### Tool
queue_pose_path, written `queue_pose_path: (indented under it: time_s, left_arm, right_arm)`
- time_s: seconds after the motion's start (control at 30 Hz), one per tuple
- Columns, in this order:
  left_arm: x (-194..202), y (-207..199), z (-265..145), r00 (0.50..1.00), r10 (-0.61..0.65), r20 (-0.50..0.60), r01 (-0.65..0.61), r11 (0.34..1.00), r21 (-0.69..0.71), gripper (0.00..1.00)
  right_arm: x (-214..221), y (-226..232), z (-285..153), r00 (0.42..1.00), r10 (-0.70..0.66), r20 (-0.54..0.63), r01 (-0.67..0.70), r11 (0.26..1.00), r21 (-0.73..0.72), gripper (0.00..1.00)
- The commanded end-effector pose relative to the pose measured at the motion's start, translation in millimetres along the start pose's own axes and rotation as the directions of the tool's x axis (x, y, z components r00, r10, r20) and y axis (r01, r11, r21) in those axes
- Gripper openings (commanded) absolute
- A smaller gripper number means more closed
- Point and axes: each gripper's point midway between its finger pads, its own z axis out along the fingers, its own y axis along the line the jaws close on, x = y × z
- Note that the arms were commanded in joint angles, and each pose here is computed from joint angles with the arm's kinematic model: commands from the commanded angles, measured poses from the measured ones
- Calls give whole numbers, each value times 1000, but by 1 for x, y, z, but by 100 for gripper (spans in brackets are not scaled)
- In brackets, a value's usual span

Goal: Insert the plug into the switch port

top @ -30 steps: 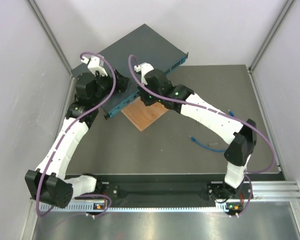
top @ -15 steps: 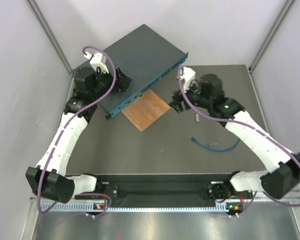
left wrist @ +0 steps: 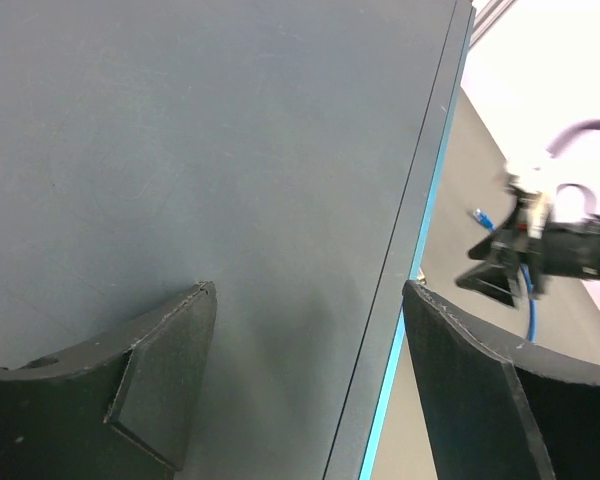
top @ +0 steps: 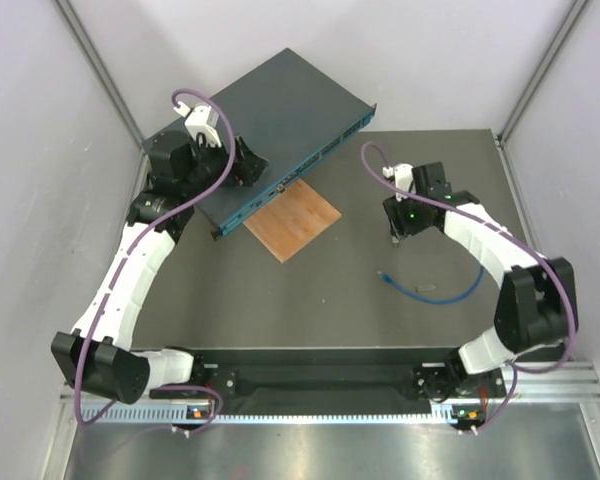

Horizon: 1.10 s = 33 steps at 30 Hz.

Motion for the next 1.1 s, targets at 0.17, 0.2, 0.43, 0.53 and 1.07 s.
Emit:
queue_pose_path:
  time_s: [0.17,0.2,0.43,0.53,1.07]
  left_arm:
    - [-4,14,0,999,51,-11,-52,996,-74,80]
    - [-3,15,0,999,53,-13,-54,995,-79,80]
    - [2,21,1,998,57,-28,-60,993,-99,80]
    - [1,21,2,998,61,-27,-63,993,-98,80]
    - [-20,1,-2,992,121,44,-121,993,-10,80]
  right_arm:
    - [-17,-26,50,986,156,-58,-149,982,112,50]
    - [-19,-27,53,985,164,-59,-156,981,114,49]
    - [-5,-31,86,968,211,-134,-192,971,143,41]
    - [-1,-30,93,962,222,-156,-201,970,139,38]
    - [-71,-7,24,941,326,87,-309,936,-168,0]
